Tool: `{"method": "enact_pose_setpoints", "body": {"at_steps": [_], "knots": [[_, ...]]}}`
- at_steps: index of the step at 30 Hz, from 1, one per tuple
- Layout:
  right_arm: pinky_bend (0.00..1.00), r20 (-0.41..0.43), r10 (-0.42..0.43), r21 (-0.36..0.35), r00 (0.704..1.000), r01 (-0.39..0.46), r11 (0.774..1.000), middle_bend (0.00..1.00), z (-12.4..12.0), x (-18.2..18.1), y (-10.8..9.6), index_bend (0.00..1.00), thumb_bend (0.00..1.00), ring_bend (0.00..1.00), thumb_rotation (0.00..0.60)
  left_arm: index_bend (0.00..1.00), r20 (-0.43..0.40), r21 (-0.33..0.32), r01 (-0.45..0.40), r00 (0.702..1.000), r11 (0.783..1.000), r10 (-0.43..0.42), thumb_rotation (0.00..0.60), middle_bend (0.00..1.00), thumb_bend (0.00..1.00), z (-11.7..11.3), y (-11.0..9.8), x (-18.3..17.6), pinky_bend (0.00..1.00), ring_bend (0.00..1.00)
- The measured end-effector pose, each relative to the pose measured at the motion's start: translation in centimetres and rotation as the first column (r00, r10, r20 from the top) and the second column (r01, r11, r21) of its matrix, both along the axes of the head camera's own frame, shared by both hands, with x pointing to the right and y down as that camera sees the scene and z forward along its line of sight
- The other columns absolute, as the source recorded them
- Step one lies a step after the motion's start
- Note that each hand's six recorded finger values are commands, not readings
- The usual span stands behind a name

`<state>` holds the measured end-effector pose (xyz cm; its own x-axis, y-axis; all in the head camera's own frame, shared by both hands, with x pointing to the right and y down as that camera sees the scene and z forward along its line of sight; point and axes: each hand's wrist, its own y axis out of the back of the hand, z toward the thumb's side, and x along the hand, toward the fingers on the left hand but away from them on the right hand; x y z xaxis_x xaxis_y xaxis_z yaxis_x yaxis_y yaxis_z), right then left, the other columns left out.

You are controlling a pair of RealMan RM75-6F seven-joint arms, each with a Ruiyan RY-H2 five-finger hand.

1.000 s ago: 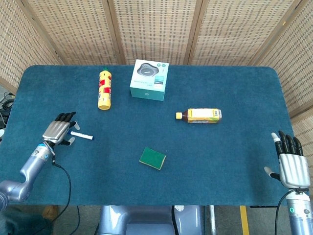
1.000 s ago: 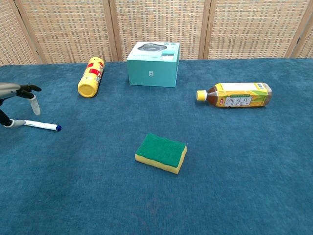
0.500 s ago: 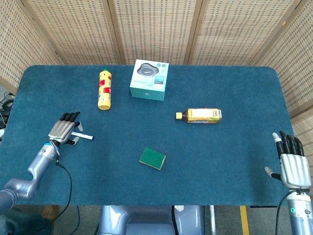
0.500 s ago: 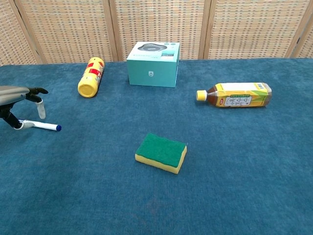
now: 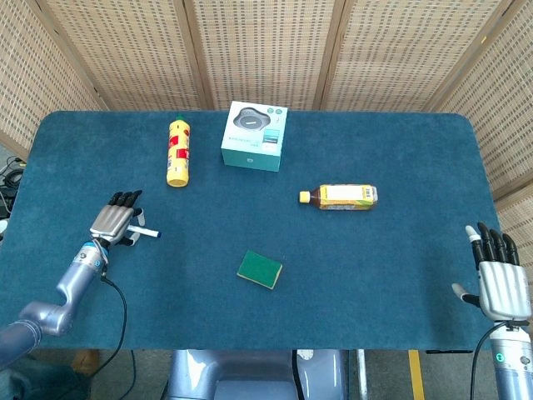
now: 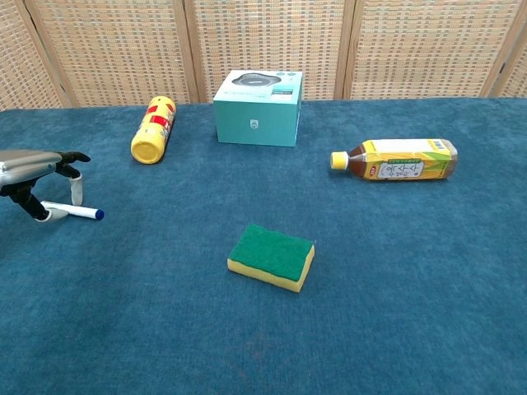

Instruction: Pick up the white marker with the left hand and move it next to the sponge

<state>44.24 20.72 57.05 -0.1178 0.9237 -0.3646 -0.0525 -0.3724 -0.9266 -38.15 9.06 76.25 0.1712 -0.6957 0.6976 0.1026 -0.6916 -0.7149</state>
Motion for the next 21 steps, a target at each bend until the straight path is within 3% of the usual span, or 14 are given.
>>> {"method": "enact_pose_setpoints", "body": {"at_steps": [10, 21], "knots": [[0.0, 0.004, 0.004, -0.001, 1.0, -0.004, 1.0, 0.0, 0.0, 0.1, -0.1, 0.0, 0.0, 0.0, 0.6, 0.62, -0.001, -0.001, -0.009, 1.0, 1.0, 0.009, 0.6, 0.0, 0.37, 0.4, -0.1, 0.9, 0.0, 0.0], [0.0, 0.009, 0.006, -0.001, 1.0, -0.006, 1.0, 0.0, 0.0, 0.2, -0.1, 0.0, 0.0, 0.0, 0.6, 0.66, -0.038, 0.037, -0.016, 0.999, 0.999, 0.018, 0.6, 0.0, 0.37, -0.9, -0.4, 1.5, 0.0, 0.0]]}}
